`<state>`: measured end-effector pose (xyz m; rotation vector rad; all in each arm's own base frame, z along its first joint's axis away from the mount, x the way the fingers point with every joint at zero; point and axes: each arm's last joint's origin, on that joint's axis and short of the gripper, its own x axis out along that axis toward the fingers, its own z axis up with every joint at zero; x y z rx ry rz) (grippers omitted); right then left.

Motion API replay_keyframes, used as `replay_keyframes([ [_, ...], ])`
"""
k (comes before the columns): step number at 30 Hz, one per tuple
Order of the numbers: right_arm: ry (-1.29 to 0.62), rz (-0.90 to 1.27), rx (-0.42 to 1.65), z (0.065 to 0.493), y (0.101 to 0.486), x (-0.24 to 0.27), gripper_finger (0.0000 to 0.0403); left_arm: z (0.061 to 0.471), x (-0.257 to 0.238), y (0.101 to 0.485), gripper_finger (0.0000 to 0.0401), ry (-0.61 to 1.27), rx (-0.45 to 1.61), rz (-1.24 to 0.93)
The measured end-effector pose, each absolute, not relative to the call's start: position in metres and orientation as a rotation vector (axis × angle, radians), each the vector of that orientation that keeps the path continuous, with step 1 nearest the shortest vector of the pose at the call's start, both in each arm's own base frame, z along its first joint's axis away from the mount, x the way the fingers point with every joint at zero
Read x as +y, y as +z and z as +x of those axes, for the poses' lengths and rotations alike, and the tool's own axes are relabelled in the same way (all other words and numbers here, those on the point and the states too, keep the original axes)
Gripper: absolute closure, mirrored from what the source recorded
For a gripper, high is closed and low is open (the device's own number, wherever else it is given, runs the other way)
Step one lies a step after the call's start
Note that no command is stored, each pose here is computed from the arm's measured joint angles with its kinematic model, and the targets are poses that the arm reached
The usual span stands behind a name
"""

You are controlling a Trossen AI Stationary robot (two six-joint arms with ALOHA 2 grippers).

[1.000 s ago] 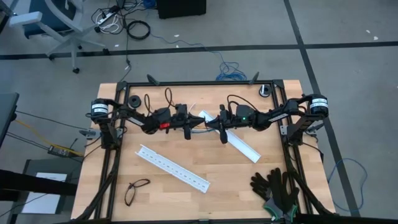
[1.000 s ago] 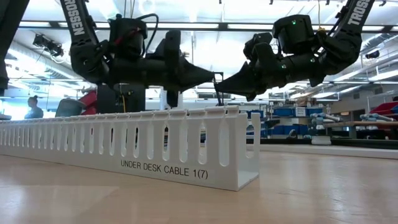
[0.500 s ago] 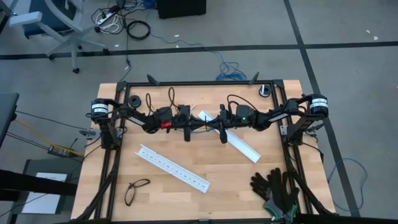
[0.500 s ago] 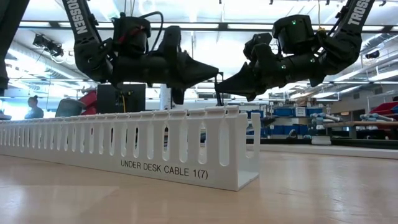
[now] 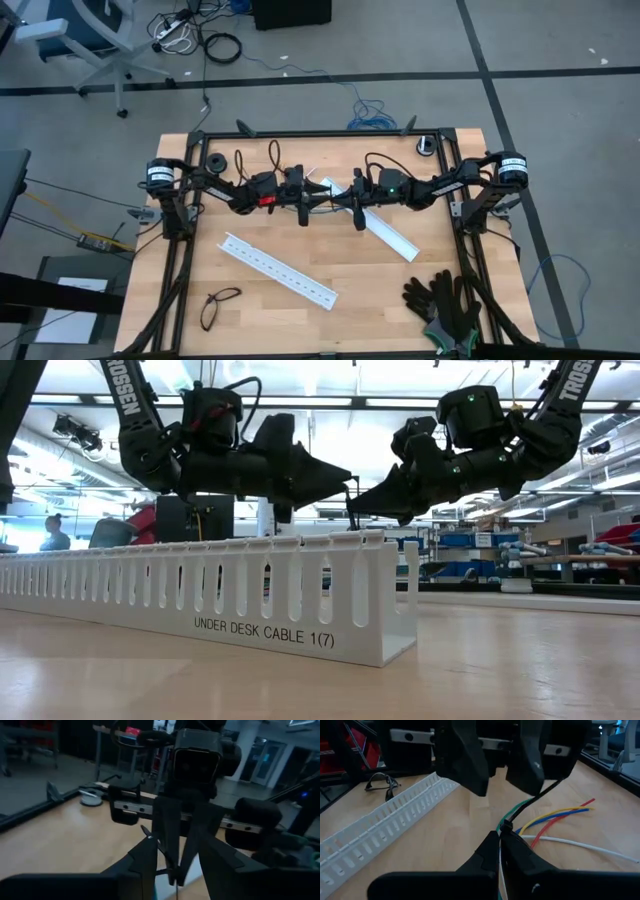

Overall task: Ziptie cables
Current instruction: Wrap the cable wire in the zip tie

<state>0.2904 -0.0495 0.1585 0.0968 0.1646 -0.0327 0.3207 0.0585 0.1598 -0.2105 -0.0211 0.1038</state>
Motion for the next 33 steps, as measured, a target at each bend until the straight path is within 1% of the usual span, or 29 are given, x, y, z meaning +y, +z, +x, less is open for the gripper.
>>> replay_keyframes([
  [7, -0.031, 0.093, 0.165, 0.290, 0.158, -0.049, 0.0403, 0.321, 0.057, 0.160, 0.0284, 0.060, -0.022, -0.279],
  [13, -0.070, 0.051, 0.166, 0.290, 0.158, -0.051, 0.0403, 0.321, 0.058, 0.160, 0.0284, 0.080, -0.029, -0.393],
  [20, -0.058, -0.013, 0.160, 0.290, 0.159, -0.050, 0.0403, 0.320, 0.062, 0.155, 0.0284, 0.157, 0.008, -0.398],
  [25, -0.053, -0.023, 0.151, 0.291, 0.160, -0.050, 0.0403, 0.319, 0.067, 0.155, 0.0285, 0.165, 0.008, -0.347],
  [28, -0.053, -0.023, 0.151, 0.291, 0.160, -0.050, 0.0403, 0.319, 0.068, 0.159, 0.0297, 0.114, -0.022, -0.317],
  [33, -0.052, -0.023, 0.150, 0.291, 0.160, -0.050, 0.0403, 0.325, 0.069, 0.158, 0.0343, 0.014, -0.005, -0.300],
])
